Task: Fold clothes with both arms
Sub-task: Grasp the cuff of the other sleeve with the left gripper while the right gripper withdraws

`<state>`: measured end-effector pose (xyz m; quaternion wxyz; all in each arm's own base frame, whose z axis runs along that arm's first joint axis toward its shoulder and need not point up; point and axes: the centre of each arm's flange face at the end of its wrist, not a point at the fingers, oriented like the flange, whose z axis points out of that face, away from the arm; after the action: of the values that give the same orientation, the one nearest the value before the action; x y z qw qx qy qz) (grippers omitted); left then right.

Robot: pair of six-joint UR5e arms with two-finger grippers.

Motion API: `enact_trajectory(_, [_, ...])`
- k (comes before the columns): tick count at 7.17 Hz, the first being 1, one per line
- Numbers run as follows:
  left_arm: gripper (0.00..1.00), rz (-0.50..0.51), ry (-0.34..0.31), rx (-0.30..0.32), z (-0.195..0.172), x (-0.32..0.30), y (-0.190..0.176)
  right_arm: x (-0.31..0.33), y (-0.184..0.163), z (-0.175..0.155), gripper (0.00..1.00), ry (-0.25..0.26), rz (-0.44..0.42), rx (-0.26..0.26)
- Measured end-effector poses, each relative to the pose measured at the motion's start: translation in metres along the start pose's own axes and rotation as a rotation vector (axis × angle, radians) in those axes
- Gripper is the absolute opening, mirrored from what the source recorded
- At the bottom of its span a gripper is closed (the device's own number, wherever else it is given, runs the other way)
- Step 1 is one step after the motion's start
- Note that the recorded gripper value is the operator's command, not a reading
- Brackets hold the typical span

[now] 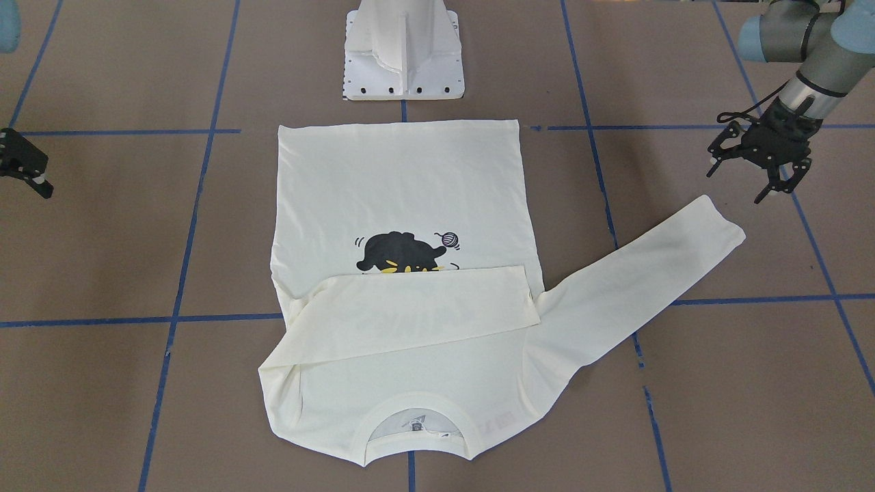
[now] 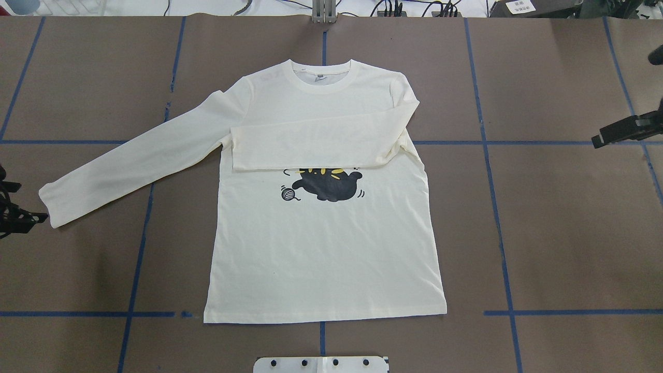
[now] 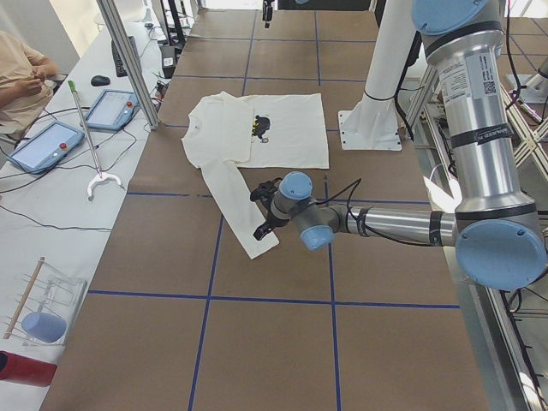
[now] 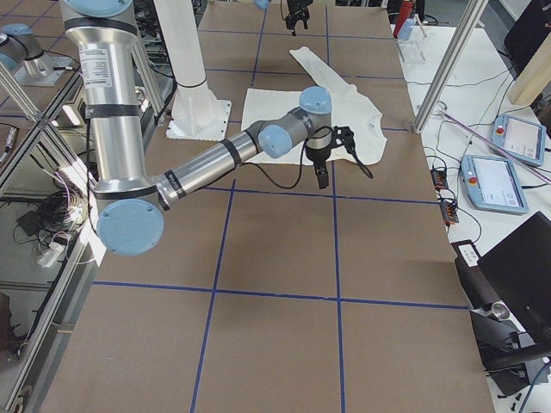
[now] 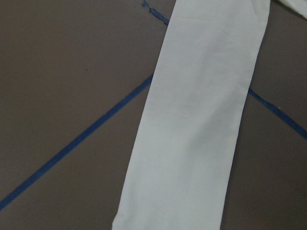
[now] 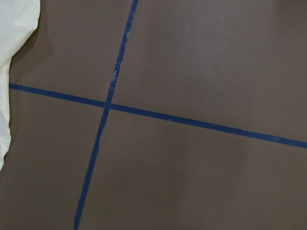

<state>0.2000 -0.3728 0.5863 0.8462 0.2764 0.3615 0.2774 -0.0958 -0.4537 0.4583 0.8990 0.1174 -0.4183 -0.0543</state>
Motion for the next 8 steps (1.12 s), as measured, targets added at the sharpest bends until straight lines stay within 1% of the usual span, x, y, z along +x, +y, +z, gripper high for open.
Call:
enact_trajectory(1, [0.87, -0.007, -0.005, -0.024, 0.016, 0.013, 0.009, 0.017, 0.013, -0.009, 1.0, -0.02, 0.013, 0.008])
enact_trajectory(3, [0.64, -0.001, -0.006, -0.052, 0.032, 0.024, 0.018, 0.026, 0.019, -0.013, 1.0, -0.03, 0.021, 0.012])
enact_trajectory(8, [0.63, 0.001, -0.031, -0.055, 0.04, 0.022, 0.019, 0.026, 0.019, -0.016, 1.0, -0.024, 0.018, 0.021])
